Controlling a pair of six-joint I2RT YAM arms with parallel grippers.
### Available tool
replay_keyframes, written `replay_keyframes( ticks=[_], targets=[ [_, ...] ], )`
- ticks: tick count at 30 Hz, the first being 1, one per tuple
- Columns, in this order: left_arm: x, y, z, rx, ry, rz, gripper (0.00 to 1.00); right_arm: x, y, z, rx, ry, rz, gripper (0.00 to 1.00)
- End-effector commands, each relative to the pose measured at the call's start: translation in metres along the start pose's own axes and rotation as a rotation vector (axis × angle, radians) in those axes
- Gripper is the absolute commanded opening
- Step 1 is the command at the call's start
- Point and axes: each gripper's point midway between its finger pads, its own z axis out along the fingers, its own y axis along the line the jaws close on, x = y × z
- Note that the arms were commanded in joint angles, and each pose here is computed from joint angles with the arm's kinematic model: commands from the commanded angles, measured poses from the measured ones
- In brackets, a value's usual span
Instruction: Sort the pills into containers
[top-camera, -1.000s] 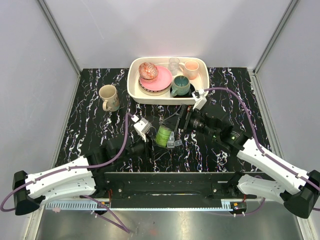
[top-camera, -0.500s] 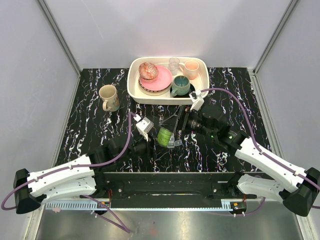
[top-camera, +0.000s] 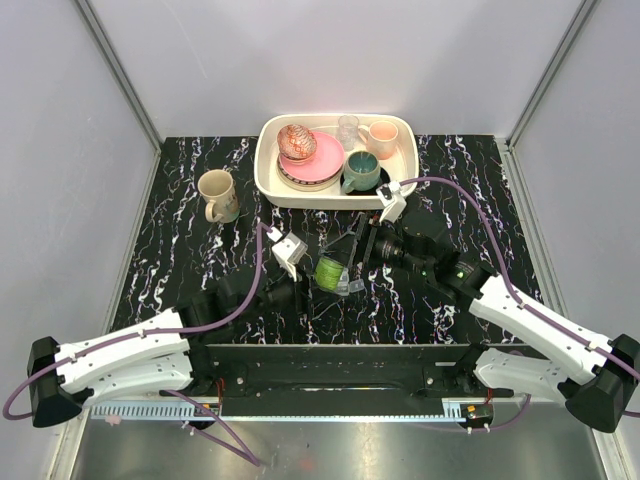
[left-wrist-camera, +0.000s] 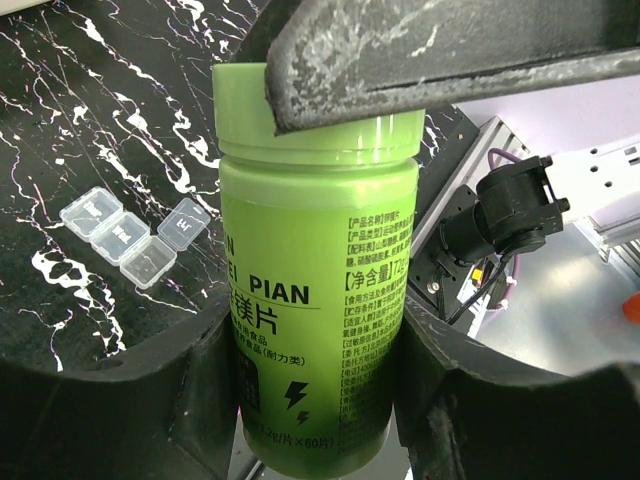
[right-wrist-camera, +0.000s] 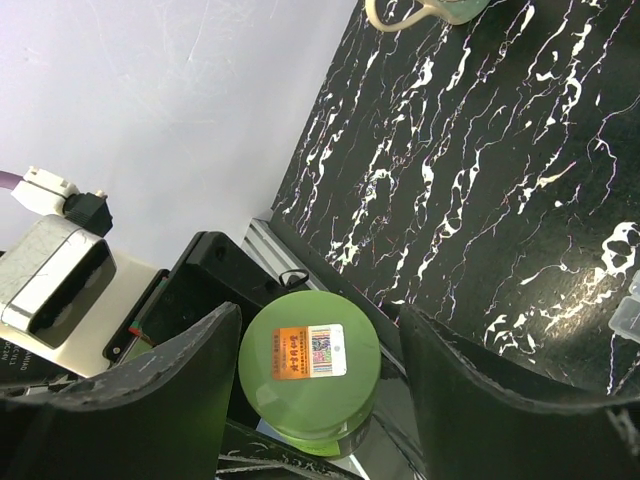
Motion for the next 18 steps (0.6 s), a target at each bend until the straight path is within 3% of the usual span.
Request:
replay_keyframes(
  ticks=[1, 8, 13, 18],
  targets=[
    [-0.0474, -0.0184, -0.0017, 0.040, -0.142, 0.000, 0.00, -0.0004, 0.0137, -0.0009, -0.056, 0.004, -0.011, 0.68],
    [-0.0481, -0.0176, -0.0018, 0.038, -0.151, -0.004, 0.00, 0.0025, 0.0159, -0.0012, -0.068, 0.019, -0.013, 0.62],
    [-0.0504, -0.0176, -0.0032, 0.036, -0.160, -0.006, 0.00, 0.0054, 0.0177, -0.0002, -0.081, 0.036, -0.012, 0.70],
    [-0.0517, -0.0173, -0.0030, 0.033, -0.164, -0.004, 0.00, 0.0061, 0.0198, 0.0001, -0.090, 0.045, -0.012, 0.65]
  ],
)
